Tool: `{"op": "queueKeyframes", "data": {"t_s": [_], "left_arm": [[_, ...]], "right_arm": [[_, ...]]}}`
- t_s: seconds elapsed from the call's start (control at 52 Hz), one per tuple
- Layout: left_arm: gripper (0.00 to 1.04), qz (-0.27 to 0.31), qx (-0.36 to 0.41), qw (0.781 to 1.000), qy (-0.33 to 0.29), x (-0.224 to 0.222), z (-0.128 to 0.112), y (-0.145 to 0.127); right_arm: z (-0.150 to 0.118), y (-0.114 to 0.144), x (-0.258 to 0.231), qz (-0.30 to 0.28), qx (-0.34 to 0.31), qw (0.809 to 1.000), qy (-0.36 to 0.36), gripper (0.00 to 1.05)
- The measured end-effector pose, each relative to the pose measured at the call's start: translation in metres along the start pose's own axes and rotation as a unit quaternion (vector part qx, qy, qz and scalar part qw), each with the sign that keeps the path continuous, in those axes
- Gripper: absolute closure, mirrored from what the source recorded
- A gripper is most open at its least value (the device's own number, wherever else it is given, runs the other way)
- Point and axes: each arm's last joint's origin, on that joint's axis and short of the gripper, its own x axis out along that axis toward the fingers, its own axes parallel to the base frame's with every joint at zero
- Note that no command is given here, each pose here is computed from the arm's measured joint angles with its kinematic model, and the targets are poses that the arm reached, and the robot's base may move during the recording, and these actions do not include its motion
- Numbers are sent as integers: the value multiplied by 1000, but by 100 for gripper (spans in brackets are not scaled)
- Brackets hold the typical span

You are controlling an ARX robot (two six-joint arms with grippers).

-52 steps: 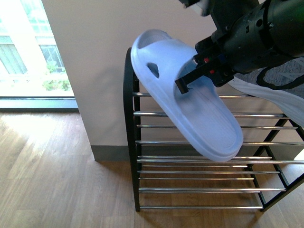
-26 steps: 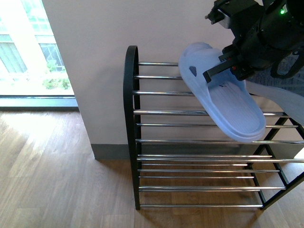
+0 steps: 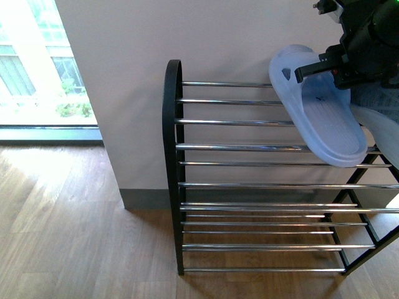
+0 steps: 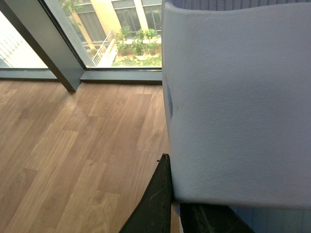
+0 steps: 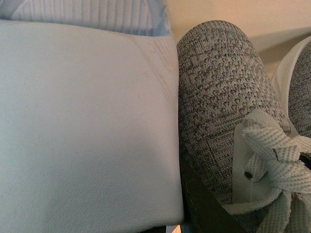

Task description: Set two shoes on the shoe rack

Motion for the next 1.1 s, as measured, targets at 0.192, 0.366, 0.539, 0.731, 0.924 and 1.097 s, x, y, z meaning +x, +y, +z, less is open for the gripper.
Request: {"op": "queueKeyframes", "data": {"t_s": [0.192, 0.366, 0.539, 0.731, 0.924, 1.097], "left_arm": [[103, 0, 0, 1000, 0, 0, 0, 0], [103, 0, 0, 1000, 0, 0, 0, 0], [103, 0, 0, 1000, 0, 0, 0, 0], [103, 0, 0, 1000, 0, 0, 0, 0], [103, 0, 0, 1000, 0, 0, 0, 0], [103, 0, 0, 1000, 0, 0, 0, 0]], "right_arm": [[-2, 6, 0, 11, -4, 1000, -5, 87], [0, 13, -12, 42, -6, 999, -28, 53], [3, 11, -37, 76, -3, 995, -63, 27], [-3, 1, -61, 118, 6, 988, -94, 8], [-21, -22, -96, 167, 34, 974, -150, 9], [-45, -50, -141, 218, 77, 940, -250, 9]]}}
